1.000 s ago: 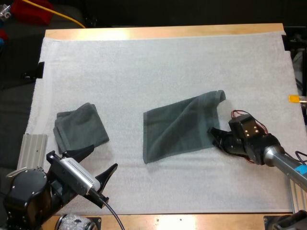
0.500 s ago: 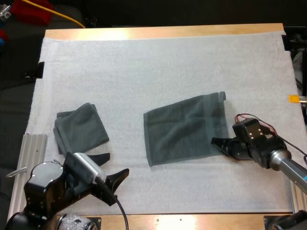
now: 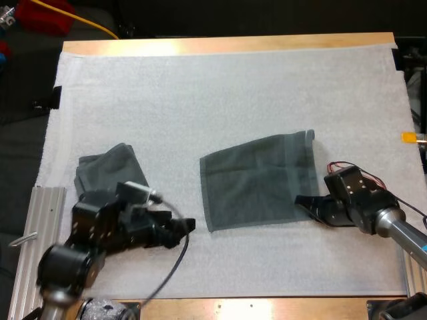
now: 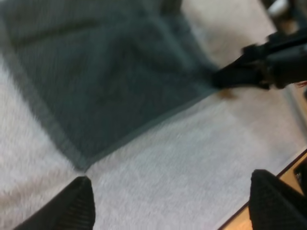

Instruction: Pick towel from pile, fold and stack

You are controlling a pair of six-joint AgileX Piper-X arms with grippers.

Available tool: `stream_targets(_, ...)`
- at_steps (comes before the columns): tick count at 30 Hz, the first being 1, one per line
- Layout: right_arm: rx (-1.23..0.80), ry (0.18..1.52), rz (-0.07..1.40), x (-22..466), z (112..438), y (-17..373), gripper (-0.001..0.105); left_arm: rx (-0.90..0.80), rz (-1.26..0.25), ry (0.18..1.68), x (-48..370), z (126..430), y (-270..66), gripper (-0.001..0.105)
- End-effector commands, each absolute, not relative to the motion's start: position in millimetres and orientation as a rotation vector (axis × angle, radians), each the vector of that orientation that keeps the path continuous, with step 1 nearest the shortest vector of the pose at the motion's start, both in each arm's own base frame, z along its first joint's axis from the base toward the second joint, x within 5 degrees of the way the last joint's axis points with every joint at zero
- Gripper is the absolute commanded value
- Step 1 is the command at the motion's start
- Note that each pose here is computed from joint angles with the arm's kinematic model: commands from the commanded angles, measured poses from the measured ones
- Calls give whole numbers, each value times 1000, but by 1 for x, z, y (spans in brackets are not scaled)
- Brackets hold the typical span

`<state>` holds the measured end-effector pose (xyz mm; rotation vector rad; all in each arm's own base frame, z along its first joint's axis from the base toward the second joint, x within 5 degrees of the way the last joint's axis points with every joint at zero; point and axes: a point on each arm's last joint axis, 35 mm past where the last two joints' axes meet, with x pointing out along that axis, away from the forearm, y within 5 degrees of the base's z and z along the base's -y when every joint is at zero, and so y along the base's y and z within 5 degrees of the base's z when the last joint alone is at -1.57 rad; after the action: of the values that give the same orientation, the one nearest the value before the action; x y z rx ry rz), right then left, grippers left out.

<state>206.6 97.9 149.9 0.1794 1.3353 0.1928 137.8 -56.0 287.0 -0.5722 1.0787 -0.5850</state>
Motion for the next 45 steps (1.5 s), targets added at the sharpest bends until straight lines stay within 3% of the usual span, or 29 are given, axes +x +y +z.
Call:
stream_targets(1, 170, 1344, 204, 205, 151, 98, 2, -582, -579, 1098, 143, 284, -58, 65)
stream_targets(9, 170, 1344, 204, 205, 151, 98, 2, -608, -500, 1317, 178, 243, -67, 65)
stream_targets(23, 170, 1344, 204, 205, 151, 98, 2, -753, -581, 1553, 211, 187, -81, 65)
stream_targets(29, 170, 1342, 205, 205, 151, 98, 2, -716, -589, 1664, 215, 158, -95, 65)
stream_targets(34, 170, 1342, 205, 205, 151, 98, 2, -654, -623, 1707, 214, 142, -113, 65)
stream_targets(38, 170, 1342, 205, 205, 151, 98, 2, -585, -541, 1713, 215, 132, -116, 65)
stream_targets(45, 170, 1342, 205, 205, 151, 98, 2, -617, -535, 1645, 224, 133, -120, 65)
